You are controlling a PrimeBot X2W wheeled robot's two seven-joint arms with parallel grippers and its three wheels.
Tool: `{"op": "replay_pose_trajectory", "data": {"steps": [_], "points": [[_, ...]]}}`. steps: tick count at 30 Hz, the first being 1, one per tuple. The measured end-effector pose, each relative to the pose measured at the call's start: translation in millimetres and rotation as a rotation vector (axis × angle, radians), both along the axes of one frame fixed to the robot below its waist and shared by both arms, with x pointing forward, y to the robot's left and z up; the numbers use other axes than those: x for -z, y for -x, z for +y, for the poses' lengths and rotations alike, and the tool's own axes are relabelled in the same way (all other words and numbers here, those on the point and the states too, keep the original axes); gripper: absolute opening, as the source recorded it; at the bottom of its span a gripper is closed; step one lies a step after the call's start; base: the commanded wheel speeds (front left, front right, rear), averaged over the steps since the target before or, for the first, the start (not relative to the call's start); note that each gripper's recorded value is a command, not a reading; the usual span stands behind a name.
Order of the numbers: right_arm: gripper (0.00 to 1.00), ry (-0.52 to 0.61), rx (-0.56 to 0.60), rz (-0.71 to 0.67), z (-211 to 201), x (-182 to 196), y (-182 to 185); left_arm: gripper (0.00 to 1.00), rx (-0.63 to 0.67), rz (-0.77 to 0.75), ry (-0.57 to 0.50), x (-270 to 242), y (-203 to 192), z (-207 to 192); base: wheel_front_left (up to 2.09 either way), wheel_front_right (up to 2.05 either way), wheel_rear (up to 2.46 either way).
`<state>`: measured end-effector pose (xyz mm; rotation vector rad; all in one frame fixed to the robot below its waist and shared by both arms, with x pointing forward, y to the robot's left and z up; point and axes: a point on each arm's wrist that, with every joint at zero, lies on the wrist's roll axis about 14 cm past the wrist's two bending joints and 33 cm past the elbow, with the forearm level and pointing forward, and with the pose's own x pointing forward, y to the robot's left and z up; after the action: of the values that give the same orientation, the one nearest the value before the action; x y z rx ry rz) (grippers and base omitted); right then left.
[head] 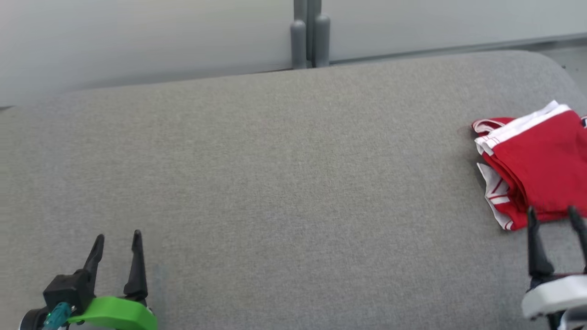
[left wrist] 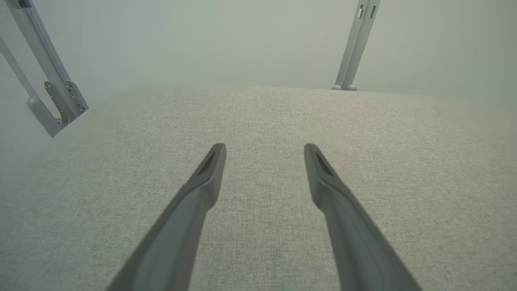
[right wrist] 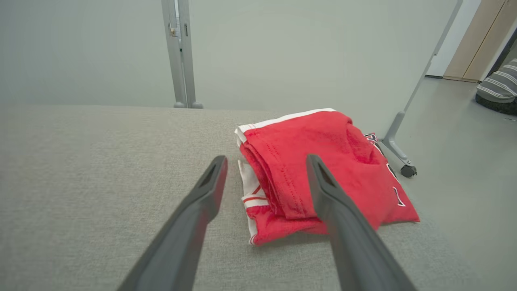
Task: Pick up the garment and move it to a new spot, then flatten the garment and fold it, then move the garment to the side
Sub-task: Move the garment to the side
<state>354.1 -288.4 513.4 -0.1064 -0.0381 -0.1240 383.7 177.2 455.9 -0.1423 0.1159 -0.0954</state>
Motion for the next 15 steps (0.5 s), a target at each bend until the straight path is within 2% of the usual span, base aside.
{"op": "replay_pose_trajectory", "data": {"steps": [3, 7, 15], "points": [[1.0, -0.055, 0.004, 0.044, 22, 28, 15, 1.0, -0.069, -0.027, -0.012, -9, 14, 24, 0.0, 0.0, 0.0], [1.0, -0.006, 0.02, 0.098, 25, 44, 21, 1.0, -0.078, -0.052, -0.006, -15, 30, 31, 0.0, 0.0, 0.0], [1.0, 0.03, 0.002, 0.007, 36, 15, 12, 1.0, -0.091, -0.105, -0.006, -28, 44, 41, 0.0, 0.0, 0.0]]}}
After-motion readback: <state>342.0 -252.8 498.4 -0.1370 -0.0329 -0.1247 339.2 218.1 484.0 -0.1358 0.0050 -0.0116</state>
